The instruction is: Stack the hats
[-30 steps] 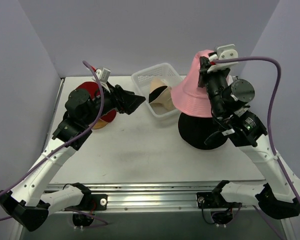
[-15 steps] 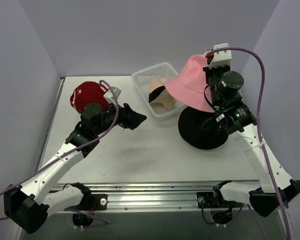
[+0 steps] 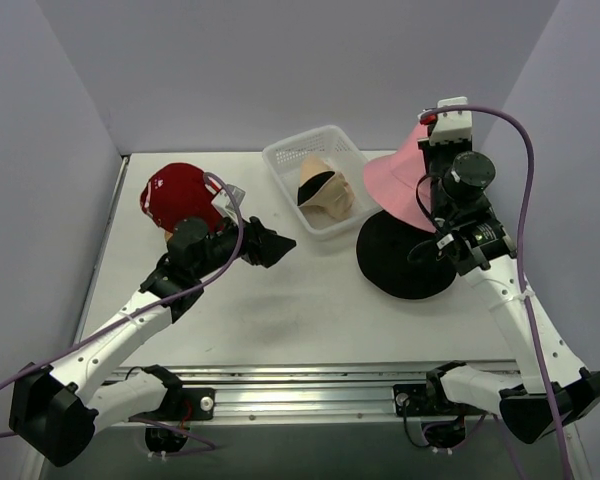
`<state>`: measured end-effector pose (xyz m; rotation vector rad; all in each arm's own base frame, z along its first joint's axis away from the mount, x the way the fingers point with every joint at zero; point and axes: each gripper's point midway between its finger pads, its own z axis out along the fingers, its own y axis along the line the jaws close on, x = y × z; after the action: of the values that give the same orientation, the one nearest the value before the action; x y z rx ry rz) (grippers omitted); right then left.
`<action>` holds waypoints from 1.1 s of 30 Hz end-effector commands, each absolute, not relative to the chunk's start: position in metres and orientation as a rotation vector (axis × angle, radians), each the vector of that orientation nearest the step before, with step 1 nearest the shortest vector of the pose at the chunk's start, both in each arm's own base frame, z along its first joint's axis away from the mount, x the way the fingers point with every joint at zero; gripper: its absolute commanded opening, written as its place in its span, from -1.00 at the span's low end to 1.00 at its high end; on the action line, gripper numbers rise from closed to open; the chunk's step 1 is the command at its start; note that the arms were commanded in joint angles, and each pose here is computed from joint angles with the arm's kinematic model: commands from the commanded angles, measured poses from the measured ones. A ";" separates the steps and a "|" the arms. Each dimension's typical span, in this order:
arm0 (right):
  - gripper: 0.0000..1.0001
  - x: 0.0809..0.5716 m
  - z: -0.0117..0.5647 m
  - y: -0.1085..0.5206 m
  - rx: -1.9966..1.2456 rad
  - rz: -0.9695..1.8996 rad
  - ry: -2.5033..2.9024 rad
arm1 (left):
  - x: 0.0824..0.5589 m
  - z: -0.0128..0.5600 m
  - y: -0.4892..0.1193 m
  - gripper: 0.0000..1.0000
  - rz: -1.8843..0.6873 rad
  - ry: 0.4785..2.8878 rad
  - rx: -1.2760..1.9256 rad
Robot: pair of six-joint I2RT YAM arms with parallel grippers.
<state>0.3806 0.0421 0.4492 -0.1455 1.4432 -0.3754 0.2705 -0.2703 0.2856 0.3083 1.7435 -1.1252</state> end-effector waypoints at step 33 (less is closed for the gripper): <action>-1.00 0.350 0.409 0.029 0.032 -0.238 1.428 | 0.264 0.287 -0.273 0.62 -1.137 1.673 0.356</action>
<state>0.3609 0.0220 0.3715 -0.0094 1.5430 -0.3253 0.2646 -0.2741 0.2705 0.3383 1.7428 -1.1415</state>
